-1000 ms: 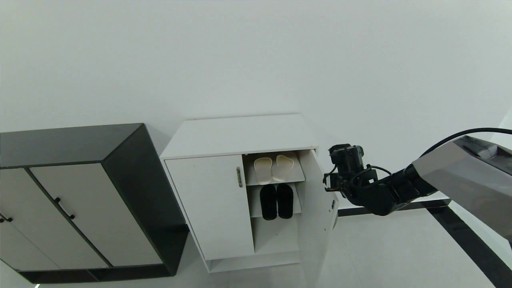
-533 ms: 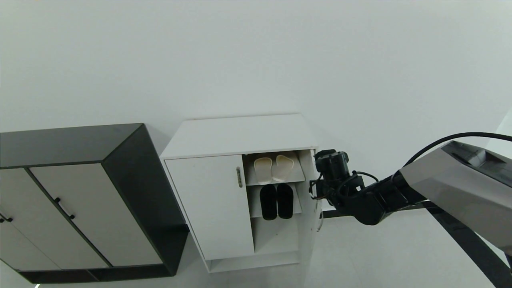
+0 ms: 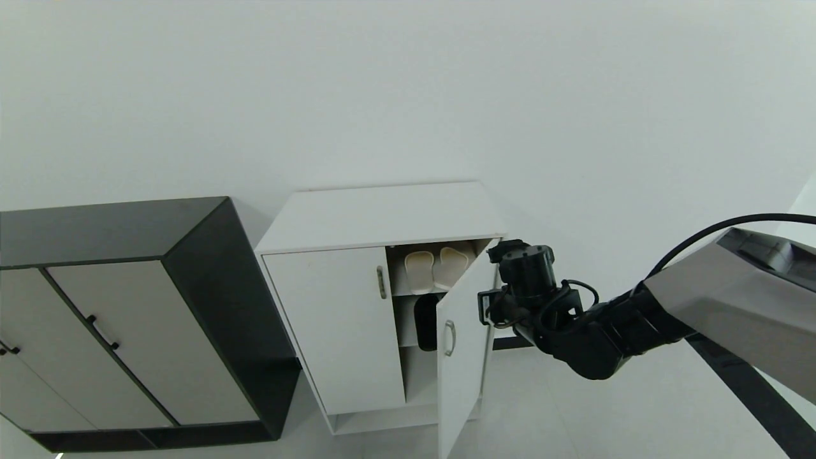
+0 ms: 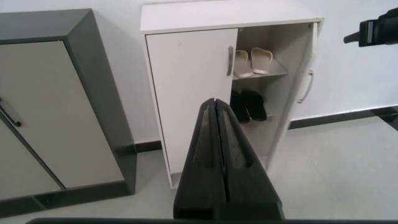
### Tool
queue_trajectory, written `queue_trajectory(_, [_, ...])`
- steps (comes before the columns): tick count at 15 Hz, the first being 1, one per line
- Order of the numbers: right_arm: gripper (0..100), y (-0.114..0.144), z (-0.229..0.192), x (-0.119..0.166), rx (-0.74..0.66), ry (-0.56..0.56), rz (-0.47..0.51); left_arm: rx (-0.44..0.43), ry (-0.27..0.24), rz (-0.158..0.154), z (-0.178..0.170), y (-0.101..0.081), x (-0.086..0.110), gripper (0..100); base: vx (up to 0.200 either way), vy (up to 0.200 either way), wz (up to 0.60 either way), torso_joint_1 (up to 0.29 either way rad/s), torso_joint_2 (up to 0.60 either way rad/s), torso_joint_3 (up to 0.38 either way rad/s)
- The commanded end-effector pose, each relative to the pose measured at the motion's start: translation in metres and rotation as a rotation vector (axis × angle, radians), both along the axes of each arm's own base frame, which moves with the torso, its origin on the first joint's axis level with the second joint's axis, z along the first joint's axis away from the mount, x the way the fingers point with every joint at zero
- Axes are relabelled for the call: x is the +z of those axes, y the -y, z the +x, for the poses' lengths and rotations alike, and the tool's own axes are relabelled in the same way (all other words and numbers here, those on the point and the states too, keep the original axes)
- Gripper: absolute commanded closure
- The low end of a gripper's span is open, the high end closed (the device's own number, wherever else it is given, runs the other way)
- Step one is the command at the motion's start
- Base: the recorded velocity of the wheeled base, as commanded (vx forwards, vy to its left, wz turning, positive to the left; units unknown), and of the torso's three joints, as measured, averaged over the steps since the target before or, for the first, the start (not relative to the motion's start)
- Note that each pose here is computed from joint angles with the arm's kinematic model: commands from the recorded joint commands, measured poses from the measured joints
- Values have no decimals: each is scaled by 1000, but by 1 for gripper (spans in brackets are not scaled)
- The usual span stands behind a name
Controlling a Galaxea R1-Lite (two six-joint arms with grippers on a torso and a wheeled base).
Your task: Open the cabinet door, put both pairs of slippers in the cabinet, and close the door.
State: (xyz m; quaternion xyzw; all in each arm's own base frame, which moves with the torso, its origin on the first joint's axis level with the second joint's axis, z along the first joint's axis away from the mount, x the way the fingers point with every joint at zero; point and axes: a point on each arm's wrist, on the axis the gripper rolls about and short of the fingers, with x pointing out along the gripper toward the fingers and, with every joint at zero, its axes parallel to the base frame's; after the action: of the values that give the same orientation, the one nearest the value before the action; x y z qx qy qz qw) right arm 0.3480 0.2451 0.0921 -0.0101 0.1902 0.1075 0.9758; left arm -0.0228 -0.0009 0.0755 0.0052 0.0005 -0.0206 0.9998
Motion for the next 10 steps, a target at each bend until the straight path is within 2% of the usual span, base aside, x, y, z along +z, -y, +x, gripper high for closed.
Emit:
queue_trajectory(1, [100,4,-7,-5,15,-1,-12,0,-2,0,0,0,0,100,0,0,0,0,0,0])
queue_trajectory(2, [100,2,-8,-6,22,6,-10,0,0,-1,0,0,0,100,0,0,0,0,0,0])
queue_trajectory(5, [100,1,-9,-7,31,16,-15,1,0,0,0,0,0,100,0,0,600,2,4,1])
queue_trajectory(7, [100,1,-10,-11,34,35,0,0,1,0,0,0,0,100,0,0,0,0,0,0])
queue_trajectory(10, [100,9,-25,-27,194,66,79,-2,0,2,0,0,0,100,0,0,0,0,0,0])
